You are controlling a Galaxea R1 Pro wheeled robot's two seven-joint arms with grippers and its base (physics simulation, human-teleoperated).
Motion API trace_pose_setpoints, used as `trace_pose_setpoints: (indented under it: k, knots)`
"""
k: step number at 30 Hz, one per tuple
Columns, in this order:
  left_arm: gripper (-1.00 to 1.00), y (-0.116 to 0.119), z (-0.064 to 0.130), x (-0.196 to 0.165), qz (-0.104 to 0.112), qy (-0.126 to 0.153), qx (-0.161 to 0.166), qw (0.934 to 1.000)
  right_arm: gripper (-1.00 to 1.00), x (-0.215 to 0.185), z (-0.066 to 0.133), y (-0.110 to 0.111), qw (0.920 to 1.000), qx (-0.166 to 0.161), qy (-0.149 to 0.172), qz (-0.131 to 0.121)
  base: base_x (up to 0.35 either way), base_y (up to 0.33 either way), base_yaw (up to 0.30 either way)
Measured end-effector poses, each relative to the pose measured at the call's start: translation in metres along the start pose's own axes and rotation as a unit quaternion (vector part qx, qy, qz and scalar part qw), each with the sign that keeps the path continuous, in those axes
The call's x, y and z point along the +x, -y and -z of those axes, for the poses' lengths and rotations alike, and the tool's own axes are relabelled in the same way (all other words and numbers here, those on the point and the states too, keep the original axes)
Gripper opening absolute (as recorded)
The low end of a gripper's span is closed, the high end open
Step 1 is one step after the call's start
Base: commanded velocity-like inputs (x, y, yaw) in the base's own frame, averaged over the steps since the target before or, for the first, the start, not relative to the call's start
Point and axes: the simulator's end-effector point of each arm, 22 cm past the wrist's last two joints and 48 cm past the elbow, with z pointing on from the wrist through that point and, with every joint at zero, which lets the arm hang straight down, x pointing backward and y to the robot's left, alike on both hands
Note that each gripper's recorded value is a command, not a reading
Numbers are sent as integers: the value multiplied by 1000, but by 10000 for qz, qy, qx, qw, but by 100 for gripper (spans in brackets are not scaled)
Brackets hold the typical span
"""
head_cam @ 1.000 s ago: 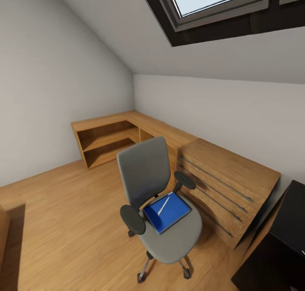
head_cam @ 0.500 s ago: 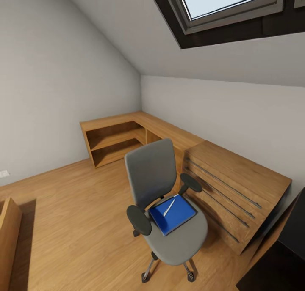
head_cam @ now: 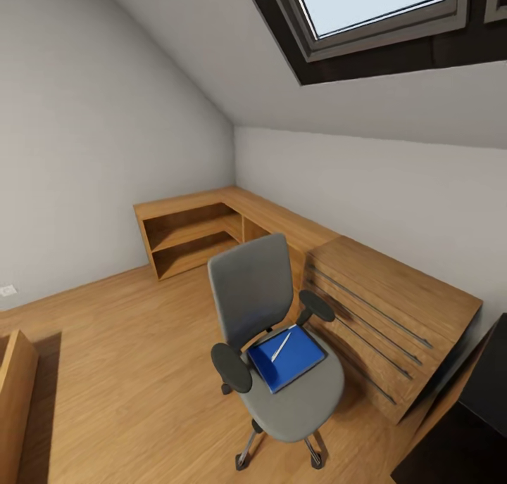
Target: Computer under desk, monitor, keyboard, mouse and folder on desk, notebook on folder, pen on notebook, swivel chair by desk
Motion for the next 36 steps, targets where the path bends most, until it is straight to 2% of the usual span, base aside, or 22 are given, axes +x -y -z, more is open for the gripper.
trace_pose_setpoints:
  k: [23, 36]
  knots:
    - [100, -3, 22, -14, 46, 130, 36, 9999, 100, -25, 17, 5, 9999, 1, 151, -29, 0, 0, 0]
    - [100, -2, 22, -21, 82, 231, 53, 9997, 100, -31, 16, 6, 9997, 13, 219, -53, 3, 0, 0]
